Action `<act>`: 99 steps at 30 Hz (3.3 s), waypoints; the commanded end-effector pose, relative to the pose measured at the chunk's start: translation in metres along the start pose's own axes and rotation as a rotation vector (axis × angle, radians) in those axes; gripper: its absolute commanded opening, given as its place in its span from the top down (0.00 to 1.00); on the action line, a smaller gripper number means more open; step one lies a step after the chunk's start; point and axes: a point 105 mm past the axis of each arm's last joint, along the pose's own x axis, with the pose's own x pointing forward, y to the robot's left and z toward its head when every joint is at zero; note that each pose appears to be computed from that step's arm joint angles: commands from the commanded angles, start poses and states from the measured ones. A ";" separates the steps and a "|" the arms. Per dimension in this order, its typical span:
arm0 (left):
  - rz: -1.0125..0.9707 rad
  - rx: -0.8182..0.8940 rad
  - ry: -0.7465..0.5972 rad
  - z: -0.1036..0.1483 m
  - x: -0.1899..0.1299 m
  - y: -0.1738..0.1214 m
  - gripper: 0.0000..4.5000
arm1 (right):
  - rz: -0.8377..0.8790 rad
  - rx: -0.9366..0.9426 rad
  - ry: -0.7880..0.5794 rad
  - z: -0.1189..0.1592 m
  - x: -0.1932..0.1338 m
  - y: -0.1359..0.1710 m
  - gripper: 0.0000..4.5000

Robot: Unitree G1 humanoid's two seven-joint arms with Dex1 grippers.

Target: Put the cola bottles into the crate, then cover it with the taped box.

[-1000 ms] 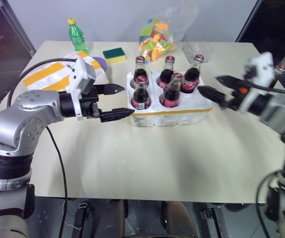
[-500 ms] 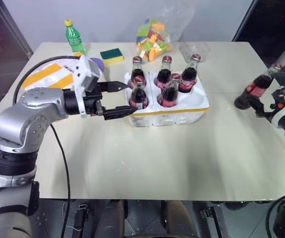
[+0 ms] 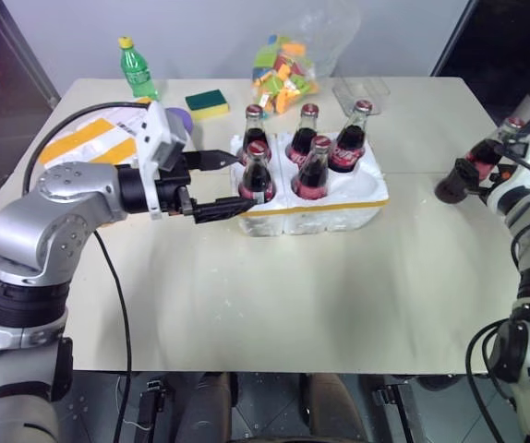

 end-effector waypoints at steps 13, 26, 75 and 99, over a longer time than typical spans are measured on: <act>0.005 0.052 -0.031 0.015 -0.005 -0.006 0.00 | 0.073 -0.104 -0.239 0.059 0.000 0.010 0.38; -0.077 0.043 -0.047 0.017 0.004 -0.013 0.00 | 0.692 -0.026 -0.368 0.138 -0.076 0.139 0.38; 0.986 0.468 0.877 -0.087 -0.219 0.073 0.00 | 1.041 -0.379 -0.046 0.103 -0.173 0.138 0.02; 1.029 0.613 1.021 -0.181 -0.206 0.139 0.00 | 1.160 -0.397 -0.037 0.093 -0.222 0.151 0.02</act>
